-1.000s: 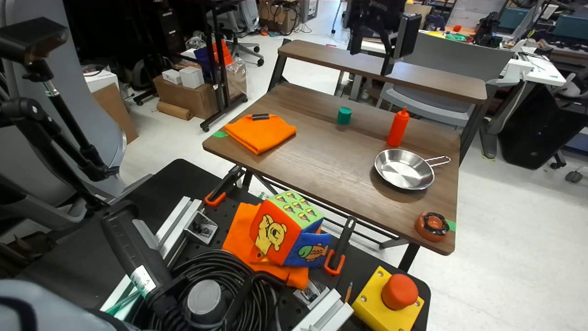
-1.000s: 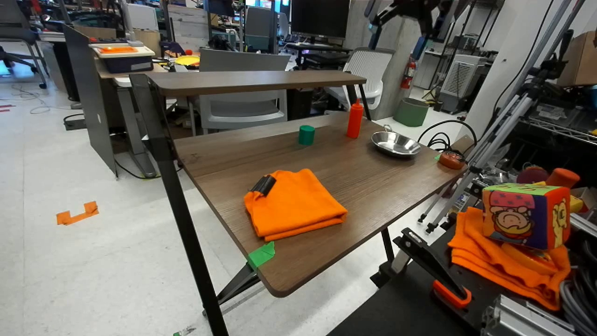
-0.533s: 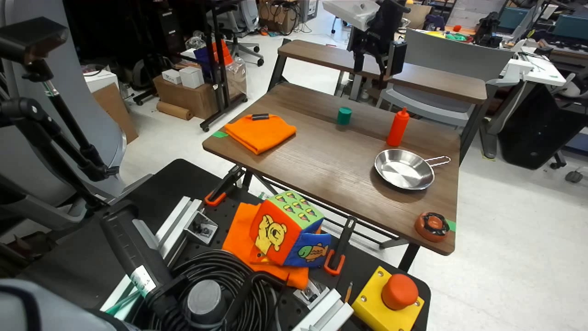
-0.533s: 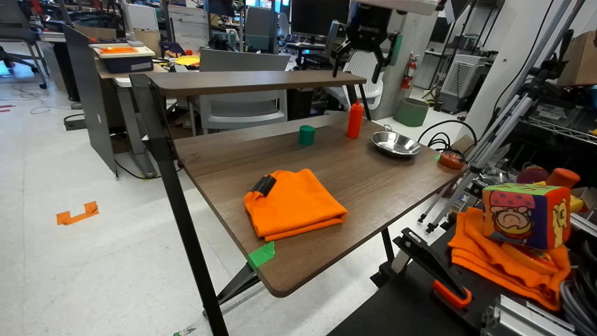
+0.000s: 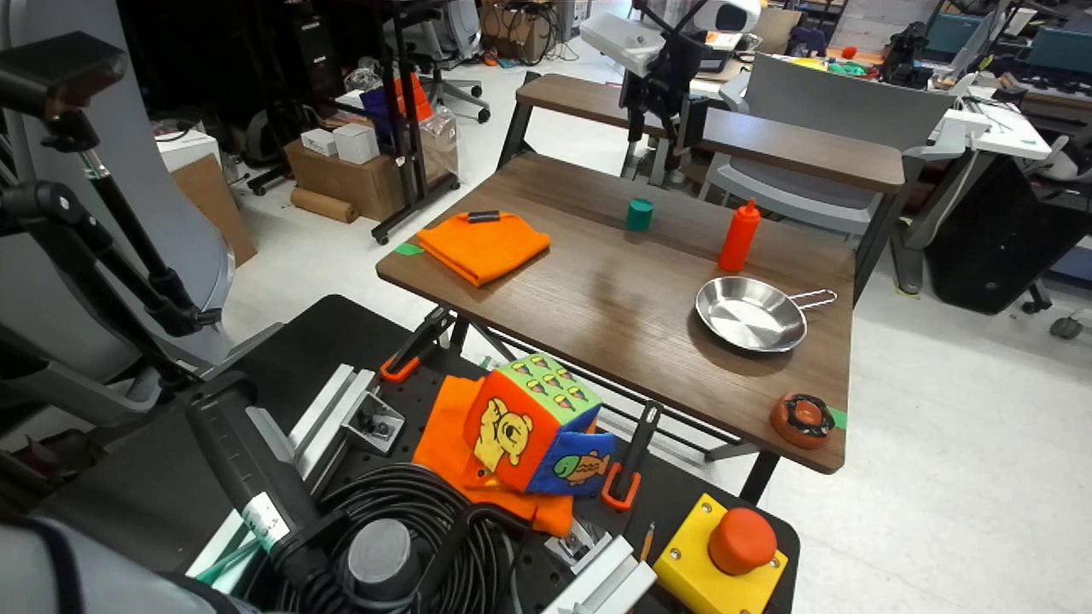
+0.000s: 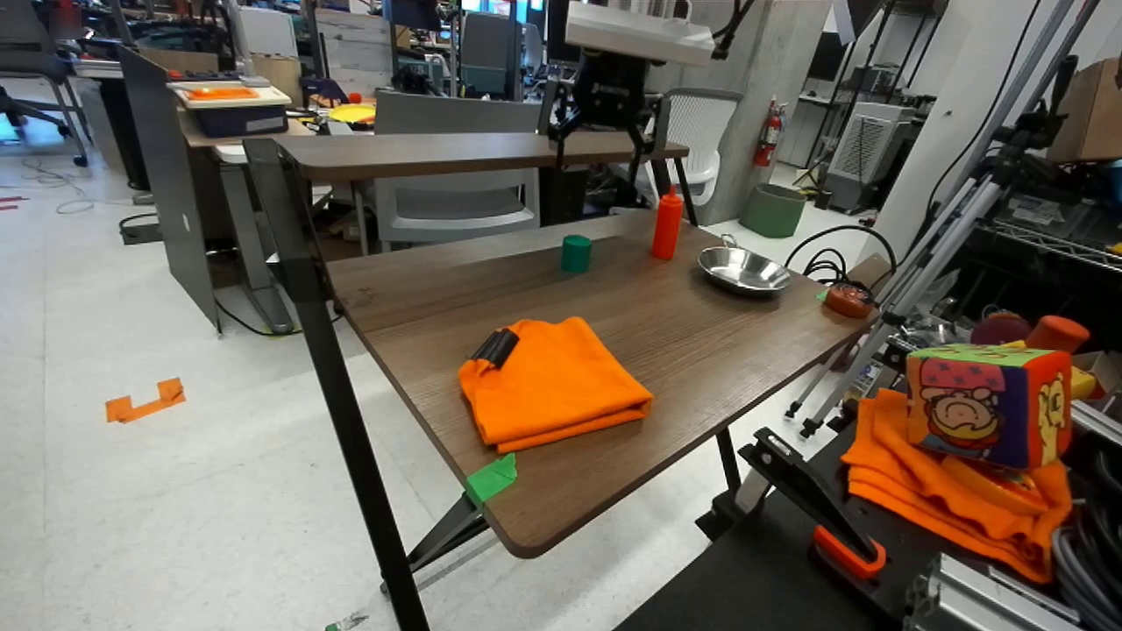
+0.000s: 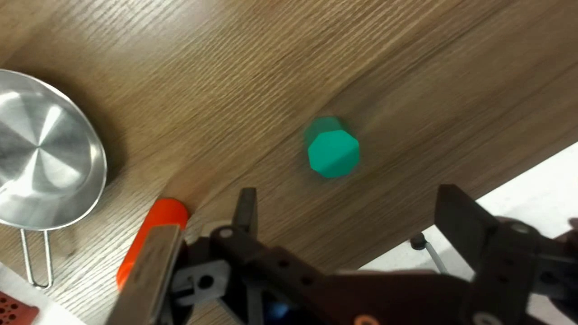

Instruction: Move the green block forward

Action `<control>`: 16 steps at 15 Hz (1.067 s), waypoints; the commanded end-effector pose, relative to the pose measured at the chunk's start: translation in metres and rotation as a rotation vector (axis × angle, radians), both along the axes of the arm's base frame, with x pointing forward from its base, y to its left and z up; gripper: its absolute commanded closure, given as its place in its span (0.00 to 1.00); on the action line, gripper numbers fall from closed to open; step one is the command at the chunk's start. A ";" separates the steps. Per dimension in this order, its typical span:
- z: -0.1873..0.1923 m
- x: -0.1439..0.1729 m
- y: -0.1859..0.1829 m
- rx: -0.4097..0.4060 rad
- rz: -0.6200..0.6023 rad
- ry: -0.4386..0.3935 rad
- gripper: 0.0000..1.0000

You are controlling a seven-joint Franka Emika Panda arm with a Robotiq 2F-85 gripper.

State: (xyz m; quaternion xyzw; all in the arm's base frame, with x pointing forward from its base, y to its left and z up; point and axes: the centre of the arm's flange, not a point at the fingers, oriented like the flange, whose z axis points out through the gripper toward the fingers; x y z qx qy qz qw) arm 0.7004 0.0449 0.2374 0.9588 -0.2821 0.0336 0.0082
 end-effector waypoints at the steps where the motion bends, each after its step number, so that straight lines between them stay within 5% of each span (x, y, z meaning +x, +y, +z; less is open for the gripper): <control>1: -0.024 0.035 0.017 0.016 0.013 0.053 0.00; 9: -0.083 0.049 0.022 0.014 0.019 0.188 0.00; 16: -0.101 0.064 0.015 -0.030 0.001 0.205 0.00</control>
